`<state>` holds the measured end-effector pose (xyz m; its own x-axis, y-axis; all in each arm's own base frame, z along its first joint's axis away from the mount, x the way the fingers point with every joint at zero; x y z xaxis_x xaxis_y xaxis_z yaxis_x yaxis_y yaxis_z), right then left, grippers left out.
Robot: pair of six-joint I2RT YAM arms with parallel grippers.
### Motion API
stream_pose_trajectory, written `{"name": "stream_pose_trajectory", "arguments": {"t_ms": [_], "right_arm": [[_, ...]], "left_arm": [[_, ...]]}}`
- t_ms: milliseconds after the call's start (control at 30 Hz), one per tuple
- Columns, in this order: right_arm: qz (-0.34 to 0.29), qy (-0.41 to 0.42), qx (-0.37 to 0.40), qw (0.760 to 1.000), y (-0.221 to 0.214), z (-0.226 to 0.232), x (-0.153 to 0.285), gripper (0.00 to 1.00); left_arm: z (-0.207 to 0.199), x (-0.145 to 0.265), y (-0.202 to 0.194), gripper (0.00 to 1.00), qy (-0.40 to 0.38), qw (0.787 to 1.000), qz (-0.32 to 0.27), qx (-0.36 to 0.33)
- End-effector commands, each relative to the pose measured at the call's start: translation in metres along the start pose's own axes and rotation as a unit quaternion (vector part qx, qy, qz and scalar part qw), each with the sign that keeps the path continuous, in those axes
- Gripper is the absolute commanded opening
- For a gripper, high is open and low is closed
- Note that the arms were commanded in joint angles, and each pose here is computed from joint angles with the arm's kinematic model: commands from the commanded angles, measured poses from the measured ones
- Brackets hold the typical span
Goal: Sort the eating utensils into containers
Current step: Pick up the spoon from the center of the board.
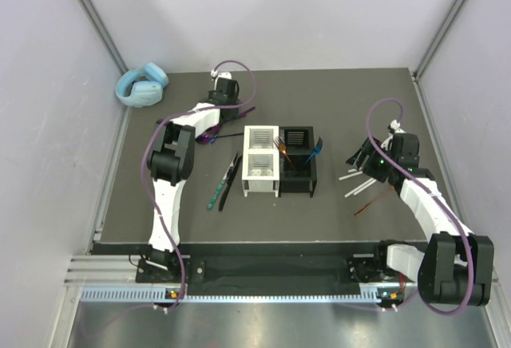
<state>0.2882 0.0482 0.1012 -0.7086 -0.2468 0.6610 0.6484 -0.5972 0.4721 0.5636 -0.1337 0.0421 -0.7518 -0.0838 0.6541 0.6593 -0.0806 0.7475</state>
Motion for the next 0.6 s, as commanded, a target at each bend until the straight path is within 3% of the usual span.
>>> {"name": "stream_pose_trajectory", "arguments": {"t_ms": [0,100,133,200,567], "right_arm": [[-0.005,0.006,0.009,1.0,0.006,0.002,-0.002,0.68],[-0.004,0.005,0.008,1.0,0.005,0.001,-0.004,0.68],[-0.004,0.005,0.008,1.0,0.005,0.001,-0.004,0.68],[-0.003,0.004,0.006,1.0,0.005,0.001,-0.005,0.68],[0.0,0.006,0.002,1.0,0.003,0.0,-0.008,0.68]], "left_arm": [[0.004,-0.004,0.014,0.52,0.006,1.0,-0.023,0.004],[0.002,-0.004,0.014,0.37,0.0,1.0,-0.024,0.004],[0.001,-0.003,0.014,0.18,-0.003,1.0,-0.023,0.006],[0.0,-0.002,0.013,0.0,-0.006,1.0,-0.022,0.007],[-0.006,0.033,0.021,0.0,-0.055,0.997,-0.038,0.024]]}}
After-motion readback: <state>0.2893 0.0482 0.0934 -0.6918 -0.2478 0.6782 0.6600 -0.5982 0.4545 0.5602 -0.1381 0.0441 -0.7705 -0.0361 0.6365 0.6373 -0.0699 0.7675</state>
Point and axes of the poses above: each gripper's point midway between its finger pads, its own x axis back along the fingers, its own z axis along the line the jaws close on, y = z × x, the point moved 1 cm from there along x, back along the fingers, and after that the axes turned 9 degrees about -x, right-handed, at the moved point
